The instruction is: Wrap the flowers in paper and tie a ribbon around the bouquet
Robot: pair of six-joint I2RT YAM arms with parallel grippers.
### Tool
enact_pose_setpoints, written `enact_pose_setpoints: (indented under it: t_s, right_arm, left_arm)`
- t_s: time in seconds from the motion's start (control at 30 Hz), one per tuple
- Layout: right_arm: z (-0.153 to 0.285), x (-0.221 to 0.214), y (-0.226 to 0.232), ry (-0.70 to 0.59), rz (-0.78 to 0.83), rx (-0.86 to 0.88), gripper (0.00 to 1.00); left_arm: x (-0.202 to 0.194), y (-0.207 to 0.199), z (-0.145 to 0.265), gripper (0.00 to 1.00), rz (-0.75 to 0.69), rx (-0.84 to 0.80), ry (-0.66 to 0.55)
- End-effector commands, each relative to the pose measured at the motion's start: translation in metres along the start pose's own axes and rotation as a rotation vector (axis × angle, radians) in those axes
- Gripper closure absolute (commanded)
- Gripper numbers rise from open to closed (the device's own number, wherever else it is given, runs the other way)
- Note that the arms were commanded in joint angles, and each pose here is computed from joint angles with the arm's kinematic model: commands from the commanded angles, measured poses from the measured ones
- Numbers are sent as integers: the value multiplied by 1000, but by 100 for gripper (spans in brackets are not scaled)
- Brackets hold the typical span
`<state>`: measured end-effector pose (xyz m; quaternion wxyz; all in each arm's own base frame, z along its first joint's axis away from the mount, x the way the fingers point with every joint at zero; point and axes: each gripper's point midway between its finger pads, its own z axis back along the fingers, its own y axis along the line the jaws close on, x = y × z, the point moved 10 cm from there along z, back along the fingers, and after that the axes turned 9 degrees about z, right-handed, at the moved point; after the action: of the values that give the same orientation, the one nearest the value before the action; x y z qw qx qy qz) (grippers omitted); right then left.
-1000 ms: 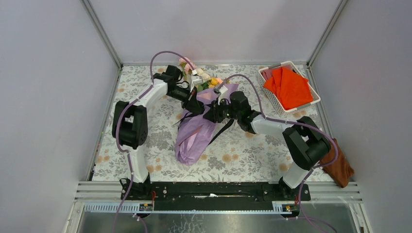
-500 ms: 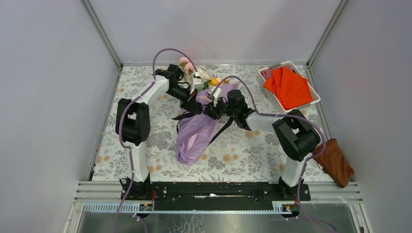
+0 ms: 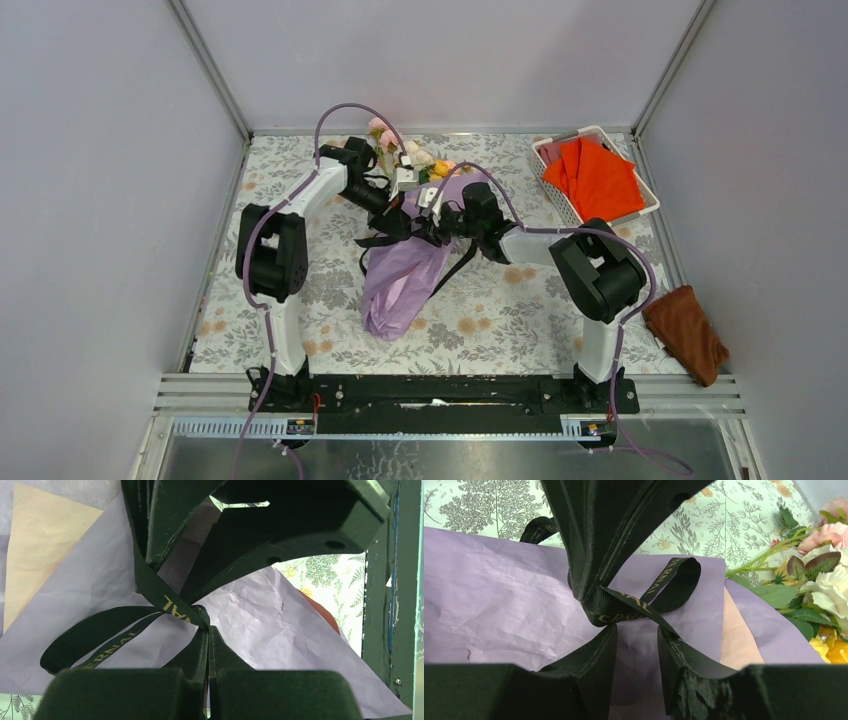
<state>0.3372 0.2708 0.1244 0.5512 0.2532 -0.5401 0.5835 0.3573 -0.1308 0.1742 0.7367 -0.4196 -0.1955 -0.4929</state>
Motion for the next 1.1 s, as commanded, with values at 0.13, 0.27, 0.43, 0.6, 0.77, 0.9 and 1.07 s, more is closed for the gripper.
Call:
enact_pose_setpoints:
  t_s: [0.13, 0.27, 0.43, 0.6, 0.77, 0.9, 1.07]
  right_arm:
    - [-8, 18, -19, -74, 159, 18, 50]
    - [-7, 20, -19, -117, 159, -25, 56]
    - [-8, 24, -17, -133, 170, -9, 56]
    - [-9, 23, -6, -123, 179, 62, 52]
    - [-6, 24, -3, -114, 189, 80, 52]
    - [-7, 27, -3, -117, 190, 83, 55]
    - [-9, 28, 2, -135, 181, 82, 59]
  left_arm:
    - [3, -3, 1, 100, -55, -16, 11]
    - [4, 1, -1, 100, -45, -26, 12]
    - [7, 3, -3, 100, -38, -42, -5]
    - [12, 6, -4, 100, -33, -51, -27]
    - [13, 6, -4, 100, -36, -52, -31]
    - [12, 3, -3, 100, -42, -57, -34]
    - [10, 2, -5, 100, -36, -63, -33]
